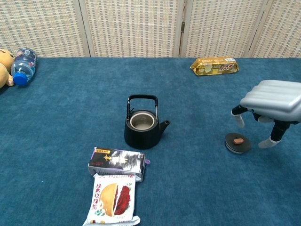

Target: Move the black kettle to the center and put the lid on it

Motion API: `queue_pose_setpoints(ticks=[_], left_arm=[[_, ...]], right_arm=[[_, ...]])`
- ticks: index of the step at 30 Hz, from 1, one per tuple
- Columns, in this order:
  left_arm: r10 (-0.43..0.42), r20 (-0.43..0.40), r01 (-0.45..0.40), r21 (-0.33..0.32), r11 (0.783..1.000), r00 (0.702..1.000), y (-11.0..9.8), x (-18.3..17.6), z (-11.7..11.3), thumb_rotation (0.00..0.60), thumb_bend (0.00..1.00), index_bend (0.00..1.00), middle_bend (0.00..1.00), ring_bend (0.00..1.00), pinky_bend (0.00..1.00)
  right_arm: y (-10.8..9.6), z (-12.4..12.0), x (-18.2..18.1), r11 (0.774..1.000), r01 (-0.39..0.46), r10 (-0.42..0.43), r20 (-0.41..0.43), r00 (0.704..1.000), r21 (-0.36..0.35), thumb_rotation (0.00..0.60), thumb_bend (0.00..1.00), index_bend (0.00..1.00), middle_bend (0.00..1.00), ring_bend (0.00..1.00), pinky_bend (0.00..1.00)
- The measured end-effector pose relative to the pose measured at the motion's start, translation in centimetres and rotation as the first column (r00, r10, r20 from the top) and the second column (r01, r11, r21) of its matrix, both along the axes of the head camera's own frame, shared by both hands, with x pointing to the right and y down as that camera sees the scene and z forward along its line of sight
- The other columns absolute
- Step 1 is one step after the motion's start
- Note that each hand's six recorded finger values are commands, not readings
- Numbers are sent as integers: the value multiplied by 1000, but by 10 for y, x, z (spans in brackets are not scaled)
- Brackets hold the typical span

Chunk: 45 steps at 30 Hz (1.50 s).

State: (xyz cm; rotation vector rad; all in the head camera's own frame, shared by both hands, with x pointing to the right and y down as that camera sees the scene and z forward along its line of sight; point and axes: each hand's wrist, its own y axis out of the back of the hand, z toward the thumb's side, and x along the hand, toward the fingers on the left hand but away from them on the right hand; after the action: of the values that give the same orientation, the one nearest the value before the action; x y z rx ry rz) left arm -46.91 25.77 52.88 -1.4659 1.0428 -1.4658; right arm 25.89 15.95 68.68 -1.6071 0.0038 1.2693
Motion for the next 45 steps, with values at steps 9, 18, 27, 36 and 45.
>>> queue_pose_setpoints(ticks=[9, 18, 27, 36, 45], left_arm=[[-24, 30, 24, -1, 1000, 999, 2, -8, -2, 600, 559, 578, 578, 422, 584], [-31, 32, 31, -6, 999, 999, 1, -10, -2, 600, 558, 578, 578, 422, 584], [-40, 31, 40, -9, 999, 999, 1, -12, -2, 600, 559, 577, 578, 422, 584], [-45, 28, 45, -12, 999, 999, 1, -13, -2, 600, 559, 578, 579, 422, 584], [-44, 28, 45, -17, 999, 999, 1, -13, -2, 600, 559, 578, 579, 422, 584]], right_arm=[[-1, 9, -2, 1000, 18, -18, -10, 1000, -16, 600, 14, 443, 1000, 1000, 1000], [-1, 18, -6, 999, 34, -34, -21, 999, -25, 600, 14, 443, 1000, 1000, 1000], [0, 24, -12, 998, 47, -47, -26, 999, -32, 600, 13, 393, 1000, 1000, 1000], [0, 26, -16, 998, 55, -57, -31, 998, -36, 600, 9, 340, 1000, 1000, 1000], [5, 25, -16, 996, 65, -67, -33, 997, -54, 600, 9, 340, 1000, 1000, 1000]])
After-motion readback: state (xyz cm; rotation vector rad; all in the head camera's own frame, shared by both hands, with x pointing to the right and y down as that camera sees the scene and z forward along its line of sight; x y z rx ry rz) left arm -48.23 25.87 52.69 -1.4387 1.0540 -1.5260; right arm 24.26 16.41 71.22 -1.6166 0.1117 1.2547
